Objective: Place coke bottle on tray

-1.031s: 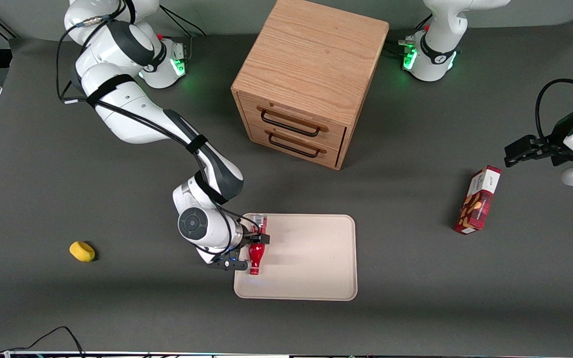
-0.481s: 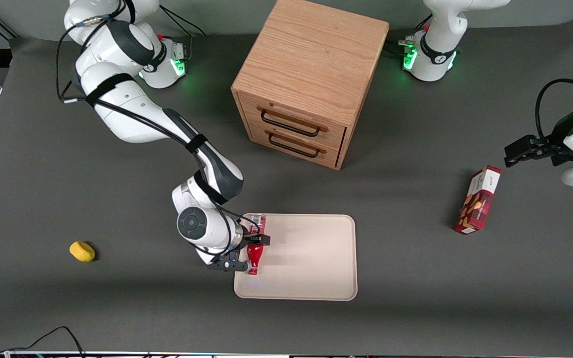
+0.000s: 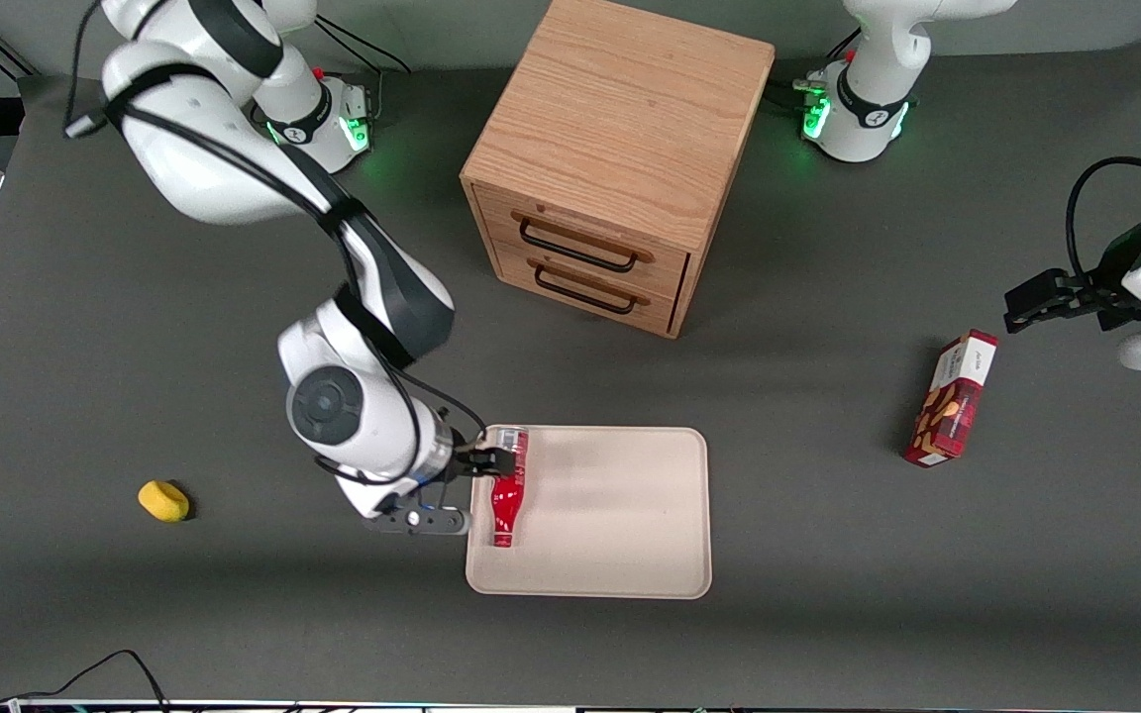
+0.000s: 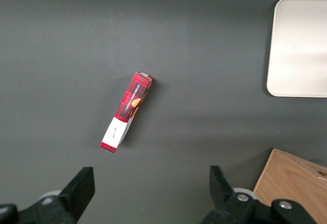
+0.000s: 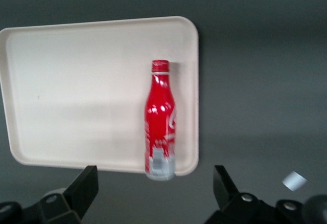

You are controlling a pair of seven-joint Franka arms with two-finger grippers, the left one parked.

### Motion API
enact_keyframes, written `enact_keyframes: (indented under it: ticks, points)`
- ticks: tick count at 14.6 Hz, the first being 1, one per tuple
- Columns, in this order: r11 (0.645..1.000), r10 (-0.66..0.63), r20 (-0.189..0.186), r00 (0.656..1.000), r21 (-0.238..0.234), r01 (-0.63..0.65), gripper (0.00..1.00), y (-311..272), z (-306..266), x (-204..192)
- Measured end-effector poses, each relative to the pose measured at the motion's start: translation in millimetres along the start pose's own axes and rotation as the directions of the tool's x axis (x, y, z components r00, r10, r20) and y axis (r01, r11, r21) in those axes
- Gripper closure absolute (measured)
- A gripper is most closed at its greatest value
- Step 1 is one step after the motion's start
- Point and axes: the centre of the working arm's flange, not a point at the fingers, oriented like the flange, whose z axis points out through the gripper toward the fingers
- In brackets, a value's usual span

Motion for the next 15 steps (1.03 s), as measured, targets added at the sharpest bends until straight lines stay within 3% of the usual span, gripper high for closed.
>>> enact_keyframes:
  ticks: [8, 10, 12, 15]
  points:
    - [0.97, 0.107, 0.078, 0.991, -0.227, -0.087, 0.0, 106, -220, -69]
    - [0.97, 0.122, 0.094, 0.988, -0.224, -0.098, 0.0, 143, -262, -86]
    - [0.971, 0.179, 0.099, 0.979, -0.179, -0.16, 0.0, 195, -297, -101]
    - [0.962, 0.237, 0.093, 0.967, -0.16, -0.22, 0.0, 243, -313, -136]
